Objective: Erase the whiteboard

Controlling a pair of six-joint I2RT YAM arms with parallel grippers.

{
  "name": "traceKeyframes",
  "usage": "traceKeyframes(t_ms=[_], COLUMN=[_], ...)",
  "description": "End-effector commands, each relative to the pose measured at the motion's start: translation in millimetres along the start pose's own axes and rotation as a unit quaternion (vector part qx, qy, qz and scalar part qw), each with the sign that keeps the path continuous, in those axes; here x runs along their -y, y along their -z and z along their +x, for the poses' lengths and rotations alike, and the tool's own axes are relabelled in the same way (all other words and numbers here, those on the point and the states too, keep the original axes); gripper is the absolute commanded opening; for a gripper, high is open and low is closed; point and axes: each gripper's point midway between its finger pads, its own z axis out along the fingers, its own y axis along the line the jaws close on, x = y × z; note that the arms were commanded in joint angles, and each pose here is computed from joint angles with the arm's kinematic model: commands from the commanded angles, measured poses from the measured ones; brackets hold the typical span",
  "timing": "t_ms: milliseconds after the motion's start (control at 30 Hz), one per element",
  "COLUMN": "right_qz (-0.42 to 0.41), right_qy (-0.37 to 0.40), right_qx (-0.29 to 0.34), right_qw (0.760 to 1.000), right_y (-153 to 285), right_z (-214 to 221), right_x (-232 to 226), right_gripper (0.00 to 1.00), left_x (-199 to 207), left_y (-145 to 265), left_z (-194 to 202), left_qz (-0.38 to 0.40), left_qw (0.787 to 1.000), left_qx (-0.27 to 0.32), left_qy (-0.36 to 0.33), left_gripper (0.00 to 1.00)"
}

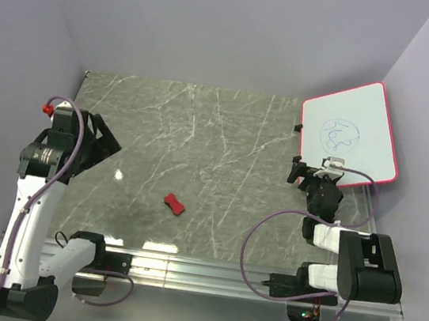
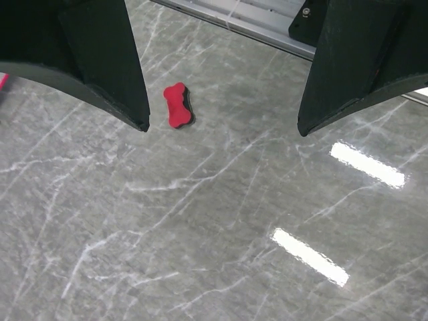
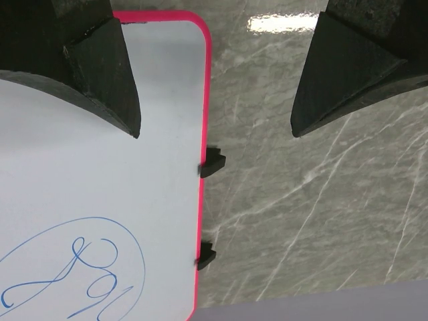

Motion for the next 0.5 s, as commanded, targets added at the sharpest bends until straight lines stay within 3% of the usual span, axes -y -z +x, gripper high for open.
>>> traceKeyframes(t_ms=[0,300,467], right_qz=[0.0,0.001,-0.001], right_qy=[0.003,0.002,0.002], right_qx=[0.042,0.04,0.04], right_qw=[0.999,0.999,0.999], right_y=[-6,-6,-6], right_z=[-26,-26,-25], right_x=[-2,-2,-3], right_gripper=[1.0,1.0,1.0], left_x=[3,-7,-4], left_y=[12,30,30], left_z=[8,13,20], left_qz=[0.026,0.009,0.023], left_qw=[1.0,1.0,0.999], left_qx=[-0.008,-0.02,-0.032], left_qy=[0.01,-0.005,-0.007], left_gripper=[0.99,0.98,0.9])
